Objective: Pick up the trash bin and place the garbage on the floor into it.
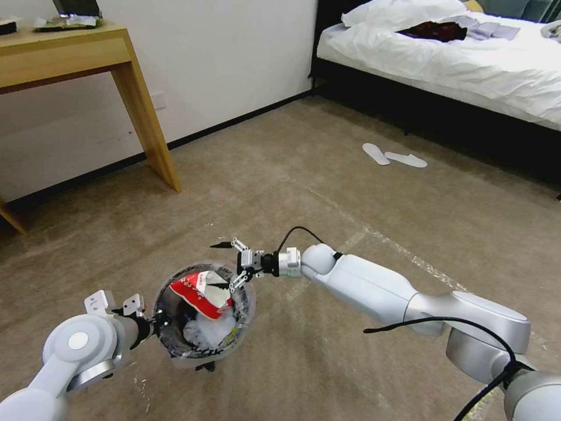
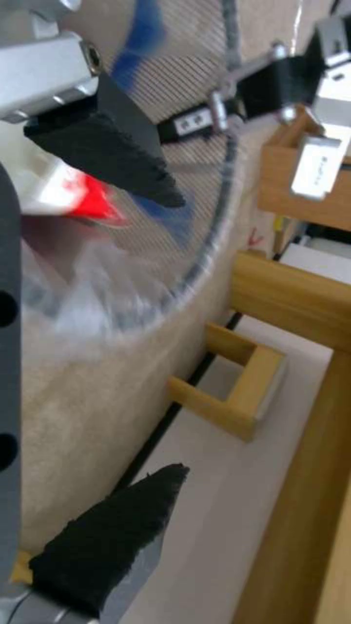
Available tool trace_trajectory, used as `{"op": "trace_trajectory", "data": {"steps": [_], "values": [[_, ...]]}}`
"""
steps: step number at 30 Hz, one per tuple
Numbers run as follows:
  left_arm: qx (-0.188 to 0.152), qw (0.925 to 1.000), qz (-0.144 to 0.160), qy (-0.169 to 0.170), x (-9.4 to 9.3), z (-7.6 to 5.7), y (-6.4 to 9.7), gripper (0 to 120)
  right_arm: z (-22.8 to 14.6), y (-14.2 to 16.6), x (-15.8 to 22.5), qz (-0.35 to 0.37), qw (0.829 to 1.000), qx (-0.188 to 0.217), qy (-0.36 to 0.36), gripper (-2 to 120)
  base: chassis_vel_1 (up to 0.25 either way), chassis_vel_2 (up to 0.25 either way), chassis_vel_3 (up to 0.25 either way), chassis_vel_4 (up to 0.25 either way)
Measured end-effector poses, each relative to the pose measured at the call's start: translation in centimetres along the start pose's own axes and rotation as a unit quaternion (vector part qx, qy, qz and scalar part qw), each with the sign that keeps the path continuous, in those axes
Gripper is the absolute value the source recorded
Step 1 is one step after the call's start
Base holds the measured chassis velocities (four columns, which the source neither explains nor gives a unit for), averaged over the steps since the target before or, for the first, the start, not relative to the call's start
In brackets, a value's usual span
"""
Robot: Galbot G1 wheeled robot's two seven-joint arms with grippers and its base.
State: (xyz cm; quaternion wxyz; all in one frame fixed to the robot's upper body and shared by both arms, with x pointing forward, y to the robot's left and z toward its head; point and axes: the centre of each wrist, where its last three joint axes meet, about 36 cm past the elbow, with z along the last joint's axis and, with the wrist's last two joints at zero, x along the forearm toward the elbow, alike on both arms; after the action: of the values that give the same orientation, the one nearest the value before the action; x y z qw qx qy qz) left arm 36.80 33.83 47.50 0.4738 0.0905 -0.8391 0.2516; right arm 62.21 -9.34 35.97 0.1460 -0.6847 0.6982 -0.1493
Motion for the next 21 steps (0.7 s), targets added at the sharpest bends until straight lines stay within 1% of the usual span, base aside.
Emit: {"op": "trace_trajectory", "data": {"steps": [10,12,13,15,16,18,21], "values": [[0.0,1.0,0.003,0.0,0.0,-0.1,-0.2,0,-1.2,-0.4,-0.3,0.006,1.0,0.001,-0.022,100,0.0,0.0,0.0,0.0],[0.001,1.0,0.001,-0.001,0.0,-0.2,0.0,0,-2.8,-1.0,0.0,0.013,0.999,-0.005,-0.046,100,0.0,0.0,0.0,0.0],[0.001,1.0,0.001,-0.001,0.0,-0.2,0.0,0,-2.8,-1.0,0.0,0.013,0.999,-0.005,-0.046,100,0.0,0.0,0.0,0.0],[0.003,1.0,-0.002,-0.001,-0.1,-0.3,0.1,0,-4.4,-1.8,0.8,0.018,0.998,-0.007,-0.063,100,0.0,0.0,0.0,0.0],[0.003,1.0,-0.002,-0.001,-0.1,-0.3,0.1,0,-4.4,-1.8,0.8,0.018,0.998,-0.007,-0.063,100,0.0,0.0,0.0,0.0],[0.005,1.0,-0.003,-0.002,-0.2,-0.5,0.2,0,-6.3,-2.8,3.1,0.03,0.997,-0.005,-0.075,100,0.0,0.0,0.0,0.0],[0.006,1.0,-0.003,-0.002,-0.2,-0.5,0.2,0,-7.0,-3.3,4.0,0.038,0.996,-0.003,-0.079,100,0.0,0.0,0.0,0.0]]}}
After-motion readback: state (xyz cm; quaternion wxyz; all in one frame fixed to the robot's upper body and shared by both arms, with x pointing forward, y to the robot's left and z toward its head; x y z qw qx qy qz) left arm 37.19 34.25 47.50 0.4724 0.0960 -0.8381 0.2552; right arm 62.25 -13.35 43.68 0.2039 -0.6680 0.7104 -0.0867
